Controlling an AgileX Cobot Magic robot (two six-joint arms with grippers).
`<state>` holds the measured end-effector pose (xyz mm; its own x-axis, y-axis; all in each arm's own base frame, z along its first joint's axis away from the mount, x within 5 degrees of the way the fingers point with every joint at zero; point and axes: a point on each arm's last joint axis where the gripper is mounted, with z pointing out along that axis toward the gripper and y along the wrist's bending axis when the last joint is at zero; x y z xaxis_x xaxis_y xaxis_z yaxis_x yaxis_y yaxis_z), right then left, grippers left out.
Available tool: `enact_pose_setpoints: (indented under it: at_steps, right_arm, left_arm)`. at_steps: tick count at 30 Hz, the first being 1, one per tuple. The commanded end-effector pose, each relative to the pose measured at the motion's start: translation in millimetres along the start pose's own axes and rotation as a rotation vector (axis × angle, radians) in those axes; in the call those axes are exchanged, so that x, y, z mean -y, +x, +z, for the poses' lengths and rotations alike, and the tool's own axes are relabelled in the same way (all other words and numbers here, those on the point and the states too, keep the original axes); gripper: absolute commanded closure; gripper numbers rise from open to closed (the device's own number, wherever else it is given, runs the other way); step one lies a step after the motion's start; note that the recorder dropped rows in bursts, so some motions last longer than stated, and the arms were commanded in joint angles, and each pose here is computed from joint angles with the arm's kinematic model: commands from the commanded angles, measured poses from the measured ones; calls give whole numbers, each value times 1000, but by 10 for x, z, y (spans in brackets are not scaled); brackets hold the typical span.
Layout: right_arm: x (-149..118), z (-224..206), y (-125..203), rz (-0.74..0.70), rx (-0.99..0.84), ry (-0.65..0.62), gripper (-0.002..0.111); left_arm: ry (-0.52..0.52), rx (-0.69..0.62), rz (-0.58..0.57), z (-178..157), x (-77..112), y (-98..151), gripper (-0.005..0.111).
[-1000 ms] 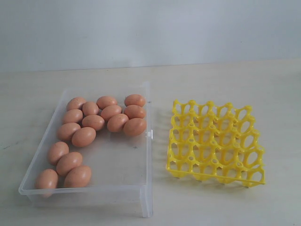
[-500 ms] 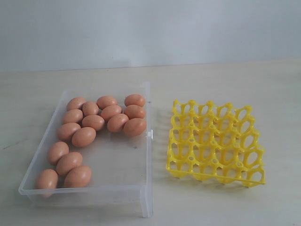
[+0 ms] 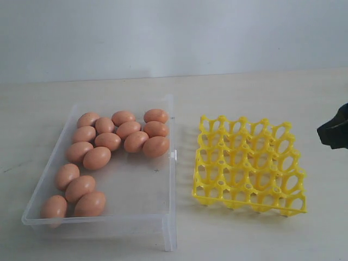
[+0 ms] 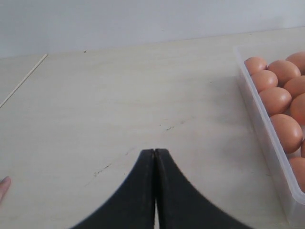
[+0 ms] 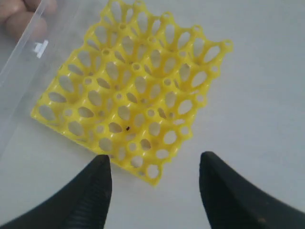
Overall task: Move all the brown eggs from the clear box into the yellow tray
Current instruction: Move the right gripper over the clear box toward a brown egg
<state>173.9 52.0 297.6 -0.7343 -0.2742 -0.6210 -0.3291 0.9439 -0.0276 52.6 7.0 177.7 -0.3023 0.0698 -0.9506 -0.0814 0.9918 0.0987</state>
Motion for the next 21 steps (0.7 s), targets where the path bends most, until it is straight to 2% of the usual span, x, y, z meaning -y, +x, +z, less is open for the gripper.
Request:
enact_pose_setpoints:
  at_steps: [1, 2, 4, 7, 9, 12, 14, 17, 21]
  right_arm:
    - [2, -64, -160, -55, 141, 27, 58]
    - [-6, -71, -216, -41, 160, 16, 64]
    - [-12, -78, -319, -29, 170, 4, 69]
    - [-62, -7, -494, 6, 105, -64, 65]
    - [-84, 166, -572, -6, -34, -98, 63]
    - [-269, 544, -743, -84, -190, -164, 63]
    - [-459, 740, -847, -163, -218, -209, 64]
    - [-899, 925, -941, -344, -139, -296, 69]
    - [-1322, 1128, -946, -431, -179, -368, 69]
  left_arm:
    - [9, 11, -8, -8, 5, -16, 107]
    - [9, 11, -8, -8, 5, -16, 107]
    - [9, 11, -8, -8, 5, -16, 107]
    - [9, 11, -8, -8, 5, -16, 107]
    - [9, 11, -8, -8, 5, -16, 107]
    - [8, 11, -6, -8, 4, -16, 107]
    - [8, 11, -6, -8, 4, -16, 107]
    - [8, 11, -6, -8, 4, -16, 107]
    - [8, 11, -6, -8, 4, -16, 107]
